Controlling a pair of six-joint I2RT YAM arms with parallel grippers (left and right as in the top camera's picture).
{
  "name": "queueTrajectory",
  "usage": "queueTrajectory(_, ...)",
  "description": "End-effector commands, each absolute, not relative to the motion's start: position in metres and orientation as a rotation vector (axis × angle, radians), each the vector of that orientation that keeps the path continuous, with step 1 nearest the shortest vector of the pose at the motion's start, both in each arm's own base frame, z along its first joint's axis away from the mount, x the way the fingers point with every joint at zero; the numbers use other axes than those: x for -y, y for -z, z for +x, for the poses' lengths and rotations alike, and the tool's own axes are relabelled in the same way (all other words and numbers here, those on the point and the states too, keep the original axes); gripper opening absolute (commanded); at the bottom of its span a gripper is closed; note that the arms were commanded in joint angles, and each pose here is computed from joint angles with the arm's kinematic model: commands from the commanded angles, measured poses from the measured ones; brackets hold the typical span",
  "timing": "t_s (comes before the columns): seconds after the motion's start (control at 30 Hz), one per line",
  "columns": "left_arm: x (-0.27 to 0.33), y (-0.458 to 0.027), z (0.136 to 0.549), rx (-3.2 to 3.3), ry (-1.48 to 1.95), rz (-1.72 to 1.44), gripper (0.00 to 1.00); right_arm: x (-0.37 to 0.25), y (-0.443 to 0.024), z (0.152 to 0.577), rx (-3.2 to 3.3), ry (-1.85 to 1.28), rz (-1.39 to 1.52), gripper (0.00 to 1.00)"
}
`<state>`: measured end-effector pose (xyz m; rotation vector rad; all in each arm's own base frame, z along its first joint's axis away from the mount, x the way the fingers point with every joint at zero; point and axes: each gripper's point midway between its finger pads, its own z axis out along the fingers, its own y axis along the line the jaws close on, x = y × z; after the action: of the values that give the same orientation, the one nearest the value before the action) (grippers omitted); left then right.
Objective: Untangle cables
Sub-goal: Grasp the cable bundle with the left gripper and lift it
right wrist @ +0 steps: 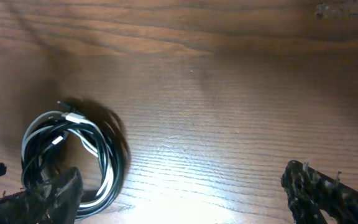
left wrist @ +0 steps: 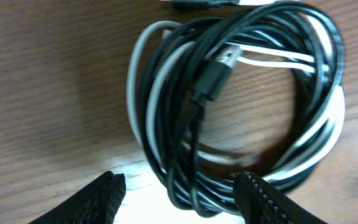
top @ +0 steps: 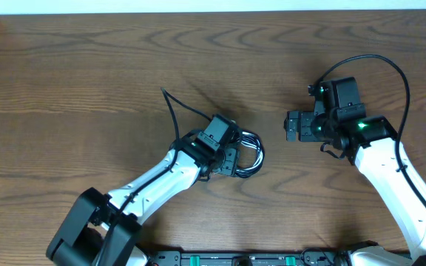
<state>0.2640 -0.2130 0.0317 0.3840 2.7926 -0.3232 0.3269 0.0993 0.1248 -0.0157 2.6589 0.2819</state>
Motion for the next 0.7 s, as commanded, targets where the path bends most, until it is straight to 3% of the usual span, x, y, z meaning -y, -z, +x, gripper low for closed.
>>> queueTrajectory(0.0, 0.212, -0.030, 0.272, -2.781, 0.272, 0.379, 0.62, -0.104, -0.131, 0.328, -2.648, -0.308, -0.029, 0.99)
queueTrajectory(0.37, 0.207, -0.008, 0.267, -2.841, 0.227, 0.391, 0.59, -0.105, -0.130, 0.326, -2.657, -0.321, -0.033, 0.99)
queueTrajectory(0.57, 0.210, -0.006, 0.270, -2.831, 0.234, 0.390, 0.45, -0.105, -0.130, 0.326, -2.656, -0.321, -0.033, 0.99)
queueTrajectory(0.67, 0.212, -0.007, 0.272, -2.817, 0.244, 0.388, 0.25, -0.105, -0.130, 0.326, -2.657, -0.321, -0.032, 0.99)
